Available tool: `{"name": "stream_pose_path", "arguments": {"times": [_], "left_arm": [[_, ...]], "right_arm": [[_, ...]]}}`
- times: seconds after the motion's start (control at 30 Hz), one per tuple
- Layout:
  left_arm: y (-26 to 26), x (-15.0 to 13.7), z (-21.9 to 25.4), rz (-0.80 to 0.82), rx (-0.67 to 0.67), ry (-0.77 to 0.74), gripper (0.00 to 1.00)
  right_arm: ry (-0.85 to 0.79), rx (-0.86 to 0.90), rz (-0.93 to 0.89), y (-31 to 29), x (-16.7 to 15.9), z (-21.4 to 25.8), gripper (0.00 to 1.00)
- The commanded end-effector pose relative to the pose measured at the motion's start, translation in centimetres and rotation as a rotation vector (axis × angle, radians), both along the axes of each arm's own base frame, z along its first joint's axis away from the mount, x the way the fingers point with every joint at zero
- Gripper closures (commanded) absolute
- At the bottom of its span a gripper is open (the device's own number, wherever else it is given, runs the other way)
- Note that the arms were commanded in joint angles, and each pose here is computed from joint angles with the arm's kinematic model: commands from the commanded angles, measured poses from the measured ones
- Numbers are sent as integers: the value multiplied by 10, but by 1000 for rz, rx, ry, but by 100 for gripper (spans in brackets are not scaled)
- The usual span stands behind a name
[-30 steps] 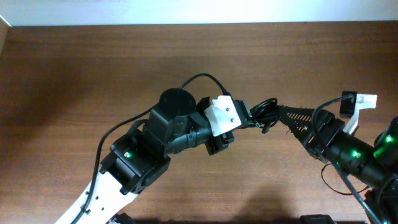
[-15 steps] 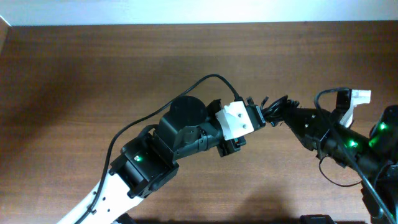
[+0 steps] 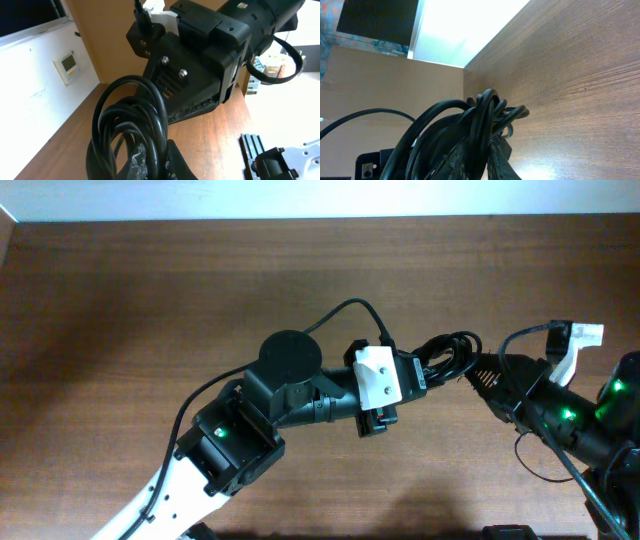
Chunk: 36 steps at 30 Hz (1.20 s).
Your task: Untangle cables
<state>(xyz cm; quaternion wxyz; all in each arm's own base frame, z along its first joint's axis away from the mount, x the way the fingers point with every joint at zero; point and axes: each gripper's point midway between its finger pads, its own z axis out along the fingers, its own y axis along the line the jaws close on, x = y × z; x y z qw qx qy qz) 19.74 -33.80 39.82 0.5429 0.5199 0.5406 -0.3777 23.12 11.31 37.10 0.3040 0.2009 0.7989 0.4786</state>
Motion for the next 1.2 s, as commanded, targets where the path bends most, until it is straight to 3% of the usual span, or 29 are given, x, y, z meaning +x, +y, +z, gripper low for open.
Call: {"name": "stream_pose_path", "arguments": {"times": [0.0, 0.1, 0.17, 0.27, 0.57, 0.77, 0.8, 0.87, 0.9, 0.93, 1.03, 1.17], "left_arm": [[-4, -46, 26, -212, -68, -34, 100], [-4, -39, 25, -171, -63, -33, 100], [7, 15, 14, 165, -51, 107, 100], [26, 48, 4, 374, -69, 240, 100], [76, 91, -28, 568, 11, 340, 100], [101, 109, -35, 643, 20, 363, 100], [96, 105, -34, 603, 16, 369, 100], [84, 91, -29, 486, 19, 349, 100], [75, 80, -27, 392, 36, 303, 100], [74, 79, -26, 384, 33, 300, 100], [57, 49, -10, 156, 18, 193, 100], [44, 27, -10, 32, 50, 68, 100]], "right_arm": [[26, -11, 8, 1, 7, -9, 96], [23, -14, 10, 1, 7, -9, 96], [-18, -47, 27, 1, 5, -7, 96], [-74, -68, 37, 0, -1, 0, 96], [-348, -144, 71, 1, -23, 40, 96], [-577, -239, 334, 26, -48, 49, 96], [-575, -239, 333, 26, -48, 49, 92], [-565, -253, 302, 22, -44, 48, 35], [-535, -250, 261, 18, -39, 46, 19], [-508, -240, 230, 15, -36, 45, 15], [-421, -176, 160, 10, -30, 44, 15], [-314, -28, 92, 9, -27, 52, 15]]}}
